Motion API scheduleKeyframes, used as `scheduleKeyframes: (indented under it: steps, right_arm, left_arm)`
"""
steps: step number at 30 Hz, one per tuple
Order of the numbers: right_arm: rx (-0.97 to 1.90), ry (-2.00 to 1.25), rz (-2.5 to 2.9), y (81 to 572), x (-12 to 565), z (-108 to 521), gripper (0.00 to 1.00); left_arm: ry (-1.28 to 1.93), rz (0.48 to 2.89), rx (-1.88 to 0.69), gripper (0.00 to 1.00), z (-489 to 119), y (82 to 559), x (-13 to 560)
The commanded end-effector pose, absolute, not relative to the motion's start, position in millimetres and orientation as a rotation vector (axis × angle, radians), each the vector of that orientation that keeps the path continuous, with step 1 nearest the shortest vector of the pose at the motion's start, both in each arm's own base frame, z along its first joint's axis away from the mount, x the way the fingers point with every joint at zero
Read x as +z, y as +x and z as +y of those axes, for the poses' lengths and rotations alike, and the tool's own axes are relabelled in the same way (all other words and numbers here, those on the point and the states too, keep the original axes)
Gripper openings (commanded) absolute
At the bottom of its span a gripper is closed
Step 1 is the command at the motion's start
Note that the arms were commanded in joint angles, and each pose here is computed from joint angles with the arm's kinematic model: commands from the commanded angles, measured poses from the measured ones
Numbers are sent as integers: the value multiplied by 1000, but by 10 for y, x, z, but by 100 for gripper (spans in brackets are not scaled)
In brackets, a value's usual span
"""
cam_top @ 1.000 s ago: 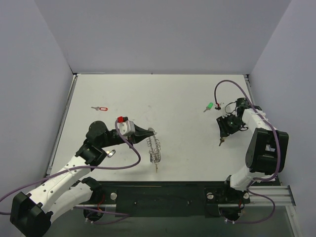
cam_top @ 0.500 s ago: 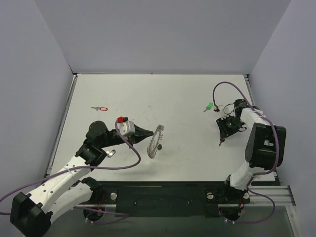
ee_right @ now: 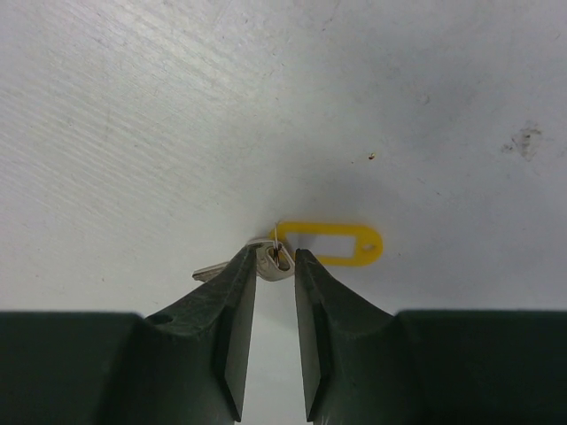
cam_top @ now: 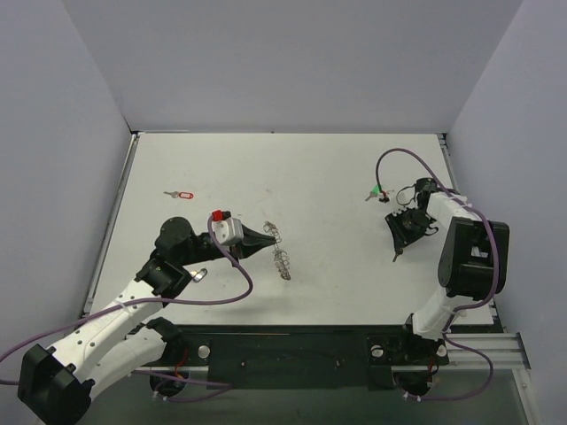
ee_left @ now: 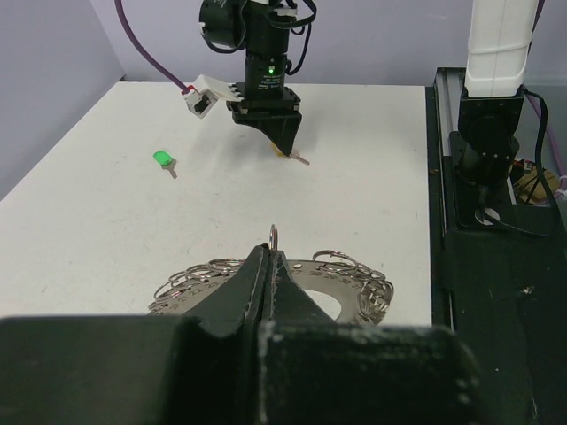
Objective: Put the keys on the keyring
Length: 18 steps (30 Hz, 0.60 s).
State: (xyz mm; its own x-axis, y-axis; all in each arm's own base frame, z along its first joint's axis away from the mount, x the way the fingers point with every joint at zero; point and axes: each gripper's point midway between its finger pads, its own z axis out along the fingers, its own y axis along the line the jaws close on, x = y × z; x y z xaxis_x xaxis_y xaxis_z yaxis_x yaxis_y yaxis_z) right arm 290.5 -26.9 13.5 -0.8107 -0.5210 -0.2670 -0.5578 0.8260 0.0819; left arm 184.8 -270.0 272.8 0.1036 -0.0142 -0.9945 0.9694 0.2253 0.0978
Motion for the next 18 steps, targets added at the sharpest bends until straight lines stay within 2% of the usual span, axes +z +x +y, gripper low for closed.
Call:
scheduleKeyframes:
  steps: [1,13,18]
  right_arm:
    - [230,-869,2808,2881,168,-271,20]
    - [219,-868,2820,2907,151,-286,15]
    - [230,-873,2823,2897,151,-278,2]
  left_arm:
    - [1080,1124,-966,0,-2701,1799,2922]
    - [1085,1127,-967,0,-2703,1792,2910]
    - [1087,1128,-968,0,-2705,1788,2900]
